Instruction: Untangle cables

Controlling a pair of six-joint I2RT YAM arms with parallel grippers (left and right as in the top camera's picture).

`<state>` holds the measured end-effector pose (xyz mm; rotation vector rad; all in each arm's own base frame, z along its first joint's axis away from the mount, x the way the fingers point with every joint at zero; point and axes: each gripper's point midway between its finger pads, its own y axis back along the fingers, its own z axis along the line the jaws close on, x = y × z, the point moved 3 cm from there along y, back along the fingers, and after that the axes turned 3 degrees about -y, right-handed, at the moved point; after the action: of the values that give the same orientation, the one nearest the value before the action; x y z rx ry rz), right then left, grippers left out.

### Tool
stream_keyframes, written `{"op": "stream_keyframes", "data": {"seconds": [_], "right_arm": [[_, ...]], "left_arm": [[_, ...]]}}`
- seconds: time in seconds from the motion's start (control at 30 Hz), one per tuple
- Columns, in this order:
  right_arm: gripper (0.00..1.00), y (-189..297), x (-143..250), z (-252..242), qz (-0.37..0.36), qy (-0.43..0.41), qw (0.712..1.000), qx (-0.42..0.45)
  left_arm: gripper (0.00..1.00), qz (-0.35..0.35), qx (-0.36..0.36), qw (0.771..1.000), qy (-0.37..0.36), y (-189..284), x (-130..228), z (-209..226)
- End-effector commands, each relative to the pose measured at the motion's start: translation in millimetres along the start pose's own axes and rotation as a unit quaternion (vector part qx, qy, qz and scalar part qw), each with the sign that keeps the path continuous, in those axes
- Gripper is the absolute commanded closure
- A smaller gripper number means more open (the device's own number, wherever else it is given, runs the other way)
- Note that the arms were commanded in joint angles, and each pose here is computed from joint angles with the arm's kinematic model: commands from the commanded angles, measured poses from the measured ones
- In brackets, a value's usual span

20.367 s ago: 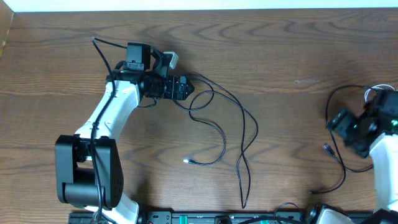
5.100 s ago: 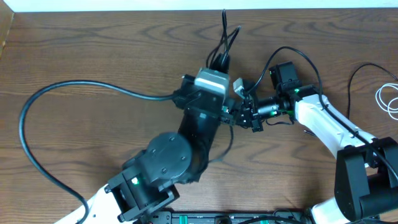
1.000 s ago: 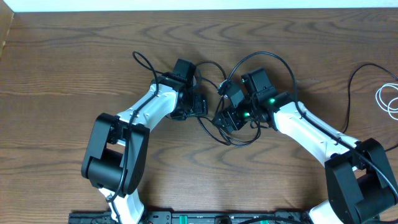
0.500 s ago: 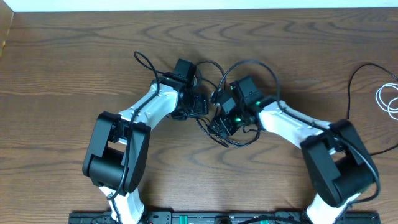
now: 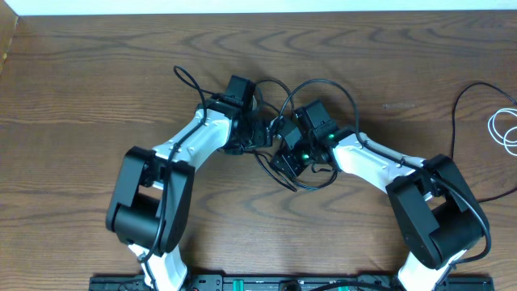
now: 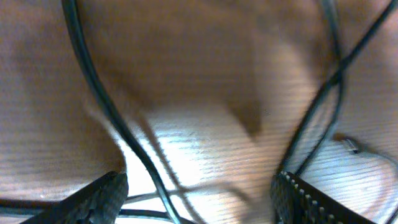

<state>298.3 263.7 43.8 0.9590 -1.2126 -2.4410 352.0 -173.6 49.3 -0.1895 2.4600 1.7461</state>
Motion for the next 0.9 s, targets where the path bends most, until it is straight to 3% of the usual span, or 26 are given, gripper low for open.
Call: {"op": "stream_keyframes", "data": {"seconds": [0.0, 0.17, 0.3, 0.6, 0.87], "right_arm": [[0.68, -2.7, 3.1, 1.3, 0.005, 0.005, 1.0, -0.002], [0.62, -2.5, 4.4, 1.0, 0.008, 0.003, 1.0, -0.001], [0.53, -2.6, 4.2, 1.2, 0.008, 0.003, 1.0, -0.001], [0.39, -2.7, -0.5, 1.3, -0.003, -0.004, 1.0, -0.002], [0.3, -2.7, -0.7, 1.3, -0.003, -0.004, 1.0, -0.001]], "left_arm": [[0.2, -0.07, 0.033, 0.997, -0.017, 39.9, -21.3, -20.7], [0.14, -0.14, 0.05, 0.988, -0.04, 82.6, -38.4, -30.1], [0.04, -0.172, 0.011, 0.985, -0.019, 103.2, -46.6, -8.2], [0.04, -0.149, -0.057, 0.984, 0.081, 110.6, -47.0, 75.1], [0.04, -0.15, -0.105, 0.975, 0.129, 120.9, -44.5, 117.9]]}}
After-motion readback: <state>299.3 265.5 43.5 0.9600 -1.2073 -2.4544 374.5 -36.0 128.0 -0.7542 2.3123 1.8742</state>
